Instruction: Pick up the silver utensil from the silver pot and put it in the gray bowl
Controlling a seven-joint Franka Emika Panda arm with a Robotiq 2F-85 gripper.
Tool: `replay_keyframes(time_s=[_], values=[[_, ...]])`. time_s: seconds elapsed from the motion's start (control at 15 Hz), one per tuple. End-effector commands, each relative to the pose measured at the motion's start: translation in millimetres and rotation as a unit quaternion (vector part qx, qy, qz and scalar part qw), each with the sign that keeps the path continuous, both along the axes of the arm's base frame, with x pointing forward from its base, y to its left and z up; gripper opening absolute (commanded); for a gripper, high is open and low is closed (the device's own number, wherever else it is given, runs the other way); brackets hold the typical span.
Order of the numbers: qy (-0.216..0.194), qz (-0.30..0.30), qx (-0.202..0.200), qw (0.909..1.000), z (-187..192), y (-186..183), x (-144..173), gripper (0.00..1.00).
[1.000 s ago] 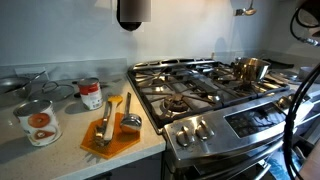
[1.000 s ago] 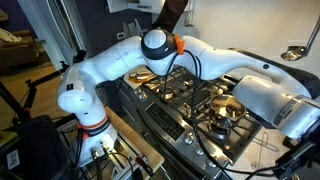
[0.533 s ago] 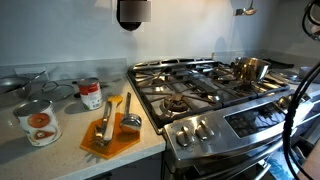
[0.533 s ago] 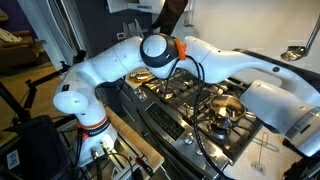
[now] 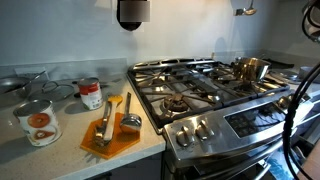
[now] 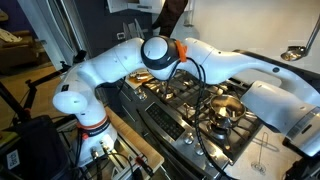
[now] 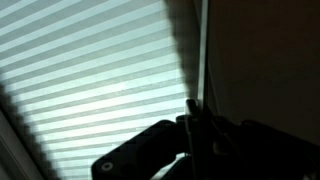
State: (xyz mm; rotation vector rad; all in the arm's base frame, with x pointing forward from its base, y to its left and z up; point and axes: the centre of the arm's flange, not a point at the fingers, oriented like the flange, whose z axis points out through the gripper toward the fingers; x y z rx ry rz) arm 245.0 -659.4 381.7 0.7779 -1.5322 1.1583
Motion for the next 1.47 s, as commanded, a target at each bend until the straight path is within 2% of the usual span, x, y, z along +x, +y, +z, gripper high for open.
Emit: replay_keyframes(time_s=[0.0,0.53,1.13,1.27,1.4], values=[[-0.003,-0.003,-0.006,1.0,-15.2,-34.7,15.4,0.01],[-0.008,-0.003,-0.017,0.9998,-55.9,-70.6,21.5,0.01],[-0.002,0.042,-0.035,0.9985,-79.6,-96.9,45.2,0.01],[-0.005,0.057,-0.028,0.9979,-78.5,-101.9,48.2,0.01],[-0.011,0.059,-0.004,0.9982,-75.7,-106.3,48.7,0.01]])
